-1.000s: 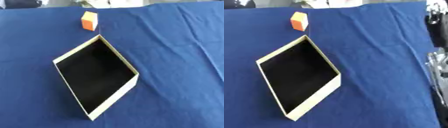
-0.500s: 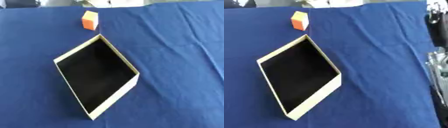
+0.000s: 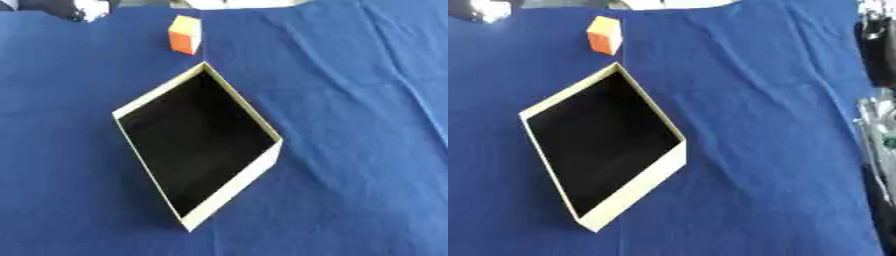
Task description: Pick up objects on the table and place them in the box.
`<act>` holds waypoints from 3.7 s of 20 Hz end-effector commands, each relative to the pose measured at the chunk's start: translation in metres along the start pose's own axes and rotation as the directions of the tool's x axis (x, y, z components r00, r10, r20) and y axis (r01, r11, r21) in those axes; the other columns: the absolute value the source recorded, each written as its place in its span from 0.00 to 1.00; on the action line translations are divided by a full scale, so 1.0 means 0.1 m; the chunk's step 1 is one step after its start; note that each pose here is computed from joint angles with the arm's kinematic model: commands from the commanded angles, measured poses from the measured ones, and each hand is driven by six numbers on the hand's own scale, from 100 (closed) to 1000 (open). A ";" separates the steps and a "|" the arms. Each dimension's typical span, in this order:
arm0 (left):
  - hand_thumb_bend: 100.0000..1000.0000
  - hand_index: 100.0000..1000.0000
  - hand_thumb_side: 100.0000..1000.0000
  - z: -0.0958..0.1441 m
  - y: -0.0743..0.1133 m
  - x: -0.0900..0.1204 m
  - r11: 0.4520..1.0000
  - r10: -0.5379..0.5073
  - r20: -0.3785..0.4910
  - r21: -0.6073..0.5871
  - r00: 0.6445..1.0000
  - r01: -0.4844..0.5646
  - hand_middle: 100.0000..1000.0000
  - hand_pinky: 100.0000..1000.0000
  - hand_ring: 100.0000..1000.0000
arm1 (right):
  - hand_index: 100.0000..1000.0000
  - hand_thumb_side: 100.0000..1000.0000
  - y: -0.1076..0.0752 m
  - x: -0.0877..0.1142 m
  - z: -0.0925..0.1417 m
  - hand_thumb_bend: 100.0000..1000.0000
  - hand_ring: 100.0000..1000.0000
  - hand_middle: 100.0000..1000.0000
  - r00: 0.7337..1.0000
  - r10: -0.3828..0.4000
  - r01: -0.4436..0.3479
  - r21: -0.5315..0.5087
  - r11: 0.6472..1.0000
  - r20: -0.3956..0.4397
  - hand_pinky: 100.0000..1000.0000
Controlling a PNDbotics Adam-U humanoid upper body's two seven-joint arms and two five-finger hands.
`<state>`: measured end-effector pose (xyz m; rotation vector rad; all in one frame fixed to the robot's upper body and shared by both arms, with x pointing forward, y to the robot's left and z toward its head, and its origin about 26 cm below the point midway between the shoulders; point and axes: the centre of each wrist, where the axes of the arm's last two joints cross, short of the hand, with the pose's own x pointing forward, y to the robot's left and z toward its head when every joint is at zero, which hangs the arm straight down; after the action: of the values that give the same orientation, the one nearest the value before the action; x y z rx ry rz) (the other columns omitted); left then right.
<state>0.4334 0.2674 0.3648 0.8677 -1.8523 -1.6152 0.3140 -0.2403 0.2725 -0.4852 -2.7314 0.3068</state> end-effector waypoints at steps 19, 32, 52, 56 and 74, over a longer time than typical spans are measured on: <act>0.53 0.89 0.38 -0.32 0.02 0.02 0.972 -0.029 0.063 -0.233 0.998 0.043 0.78 0.62 0.82 | 0.72 0.76 -0.01 0.05 -0.05 0.00 0.73 0.53 0.999 -0.012 0.013 -0.027 1.000 0.030 0.74; 0.39 0.89 0.30 -0.43 -0.01 -0.01 0.972 -0.035 0.012 -0.231 0.999 0.037 0.81 0.66 0.85 | 0.71 0.77 0.01 0.06 -0.06 0.00 0.72 0.51 0.999 -0.029 0.030 -0.026 0.999 0.033 0.74; 0.36 0.88 0.27 -0.54 0.09 -0.08 0.989 -0.128 -0.068 -0.079 0.989 0.123 0.82 0.67 0.86 | 0.71 0.78 0.03 0.09 -0.12 0.00 0.72 0.51 0.997 -0.048 0.050 -0.026 0.998 0.054 0.74; 0.34 0.88 0.25 -0.53 0.11 -0.10 0.989 -0.138 -0.069 -0.057 0.988 0.134 0.82 0.67 0.86 | 0.71 0.80 0.02 0.10 -0.13 0.00 0.72 0.51 0.997 -0.050 0.052 -0.028 0.998 0.057 0.74; 0.23 0.89 0.11 -0.42 0.15 -0.24 0.980 -0.171 -0.125 -0.120 0.977 0.157 0.84 0.72 0.92 | 0.71 0.80 0.01 0.10 -0.16 0.00 0.71 0.49 0.997 -0.055 0.058 -0.038 0.998 0.059 0.74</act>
<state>0.4854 0.2477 0.3651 1.0158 -1.6261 -1.7102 0.3148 -0.2319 0.2820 -0.4080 -2.7778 0.2544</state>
